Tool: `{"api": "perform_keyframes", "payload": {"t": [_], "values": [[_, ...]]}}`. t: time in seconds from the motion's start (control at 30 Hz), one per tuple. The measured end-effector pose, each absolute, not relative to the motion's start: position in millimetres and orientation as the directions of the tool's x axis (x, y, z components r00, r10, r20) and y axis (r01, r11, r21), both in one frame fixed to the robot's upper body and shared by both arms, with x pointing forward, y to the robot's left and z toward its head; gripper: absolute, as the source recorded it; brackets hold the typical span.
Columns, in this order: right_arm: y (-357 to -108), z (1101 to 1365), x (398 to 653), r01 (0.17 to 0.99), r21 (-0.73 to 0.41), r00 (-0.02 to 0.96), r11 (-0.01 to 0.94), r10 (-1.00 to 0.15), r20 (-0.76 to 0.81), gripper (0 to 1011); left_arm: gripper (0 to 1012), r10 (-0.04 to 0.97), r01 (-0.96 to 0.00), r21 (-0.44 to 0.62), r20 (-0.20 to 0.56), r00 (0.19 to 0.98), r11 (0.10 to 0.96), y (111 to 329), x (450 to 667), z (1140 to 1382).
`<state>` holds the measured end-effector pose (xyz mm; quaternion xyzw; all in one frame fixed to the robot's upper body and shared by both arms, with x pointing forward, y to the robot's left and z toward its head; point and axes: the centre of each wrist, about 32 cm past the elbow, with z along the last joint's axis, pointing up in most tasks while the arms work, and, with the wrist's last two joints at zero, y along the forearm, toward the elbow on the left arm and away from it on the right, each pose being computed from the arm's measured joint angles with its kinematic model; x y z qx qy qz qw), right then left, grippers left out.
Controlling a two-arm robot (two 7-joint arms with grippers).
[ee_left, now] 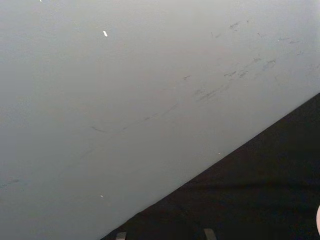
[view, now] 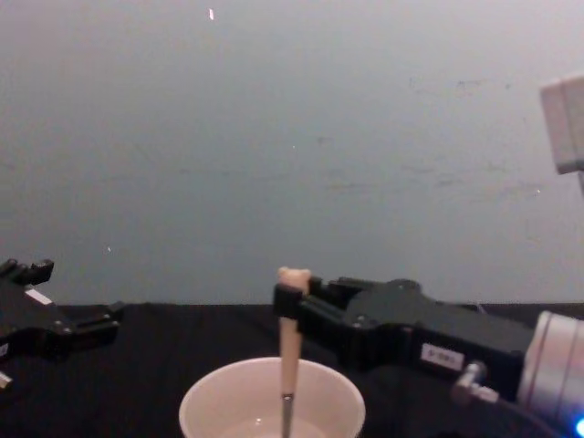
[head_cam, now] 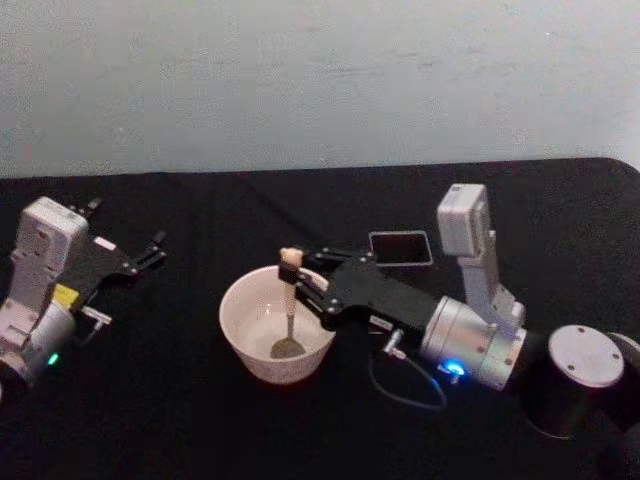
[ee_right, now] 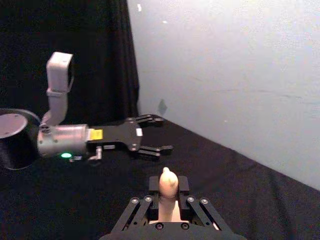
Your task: Pick up the stirring spoon with one hand, stir inside the cup, then place it back in its original position.
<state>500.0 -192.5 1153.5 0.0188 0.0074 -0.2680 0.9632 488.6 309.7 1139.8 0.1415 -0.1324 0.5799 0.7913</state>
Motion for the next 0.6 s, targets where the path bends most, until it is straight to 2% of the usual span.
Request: {"api": "perform_keyframes", "payload": {"t": [0.3, 0.6], "values": [[-172.1, 1153.1, 508.3, 0.477, 0.024, 0.879, 0.879, -0.477, -0.005, 214, 1001, 0.88, -0.955, 0.07, 0.374, 0.292, 0.287, 309.7, 488.6, 1139.8], [-159.7, 1153.0, 527.1, 0.498, 0.02, 0.867, 0.867, -0.498, 0.015, 214, 1001, 0.88, -0.955, 0.07, 0.374, 0.292, 0.287, 309.7, 488.6, 1139.8]]}}
